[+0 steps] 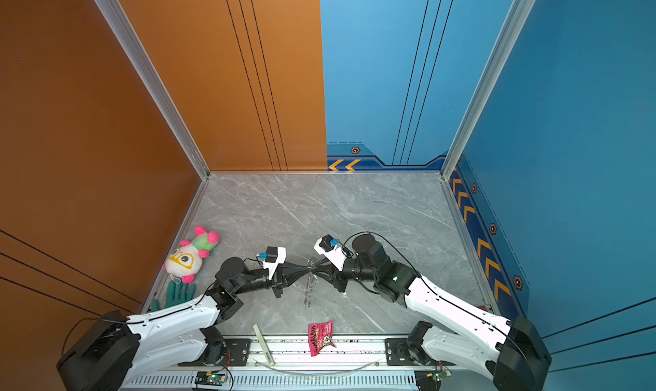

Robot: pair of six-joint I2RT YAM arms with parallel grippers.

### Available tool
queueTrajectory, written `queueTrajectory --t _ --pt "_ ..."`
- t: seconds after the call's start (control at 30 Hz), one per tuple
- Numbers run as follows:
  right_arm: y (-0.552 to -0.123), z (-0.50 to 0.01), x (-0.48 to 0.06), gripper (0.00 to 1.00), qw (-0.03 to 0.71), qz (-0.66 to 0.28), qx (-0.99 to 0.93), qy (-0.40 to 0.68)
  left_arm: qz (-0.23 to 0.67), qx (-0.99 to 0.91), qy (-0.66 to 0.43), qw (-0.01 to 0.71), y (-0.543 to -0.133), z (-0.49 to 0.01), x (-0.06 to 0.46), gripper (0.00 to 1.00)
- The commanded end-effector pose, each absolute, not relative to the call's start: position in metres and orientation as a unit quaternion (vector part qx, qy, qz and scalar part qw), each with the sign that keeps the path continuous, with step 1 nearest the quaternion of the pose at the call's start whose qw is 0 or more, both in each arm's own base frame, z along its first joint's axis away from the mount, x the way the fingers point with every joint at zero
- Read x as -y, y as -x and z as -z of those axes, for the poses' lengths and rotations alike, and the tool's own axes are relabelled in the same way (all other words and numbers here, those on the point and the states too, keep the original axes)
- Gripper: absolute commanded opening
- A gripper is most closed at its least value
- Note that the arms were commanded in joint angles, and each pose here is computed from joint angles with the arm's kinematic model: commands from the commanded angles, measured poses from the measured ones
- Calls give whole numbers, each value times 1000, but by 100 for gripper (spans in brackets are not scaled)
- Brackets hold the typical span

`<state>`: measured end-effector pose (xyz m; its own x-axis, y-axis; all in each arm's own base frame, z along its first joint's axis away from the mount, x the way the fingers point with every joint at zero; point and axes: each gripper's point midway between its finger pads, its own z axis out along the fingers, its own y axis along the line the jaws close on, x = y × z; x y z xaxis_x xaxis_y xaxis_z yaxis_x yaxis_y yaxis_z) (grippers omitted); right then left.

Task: Attach keys to a key ring
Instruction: Insert the key into the keyring.

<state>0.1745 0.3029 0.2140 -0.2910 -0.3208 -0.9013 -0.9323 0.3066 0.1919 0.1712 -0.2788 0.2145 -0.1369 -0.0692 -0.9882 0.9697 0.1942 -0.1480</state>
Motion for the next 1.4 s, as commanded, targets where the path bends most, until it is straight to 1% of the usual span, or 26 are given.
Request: queueTrajectory --t 0.0,0.1,0.2,0.27,0.4,0.53,0.6,0.73,0.83,0.93,1.03,1.2,1.37 --pt "-176 -211 -303 22 402 -379 -701 452 503 -545 -400 539 -169 -231 279 0" --pt "-171 -215 -307 17 399 -395 -690 457 506 -544 -402 535 -168 -231 280 0" --pt "-169 -218 -308 16 400 -400 -685 460 513 -542 -409 526 -165 -230 283 0" --pt "-168 -218 -310 12 399 -402 -683 461 515 -539 -412 523 -164 -230 284 0" --pt "-166 -218 -311 8 393 -405 -682 465 516 -539 -412 523 -163 -231 284 0" --pt "-165 -218 -311 0 391 -403 -682 468 515 -541 -410 524 -164 -230 283 0" --pt "-166 -219 -311 0 390 -391 -687 471 511 -544 -407 527 -166 -229 283 1" --pt "-167 -213 -307 0 363 -337 -717 491 489 -564 -401 531 -176 -220 283 14" --pt "-166 -205 -301 0 332 -280 -740 514 479 -567 -407 532 -176 -217 282 20" --pt "-165 -206 -296 0 314 -251 -746 531 469 -568 -413 536 -175 -217 280 25" --pt "-160 -212 -293 0 304 -248 -740 546 466 -568 -416 536 -173 -216 280 26" --pt "-154 -220 -295 0 282 -252 -731 568 474 -564 -425 526 -169 -215 284 21" --pt "-154 -216 -300 0 269 -250 -731 575 478 -561 -428 524 -166 -217 284 21"
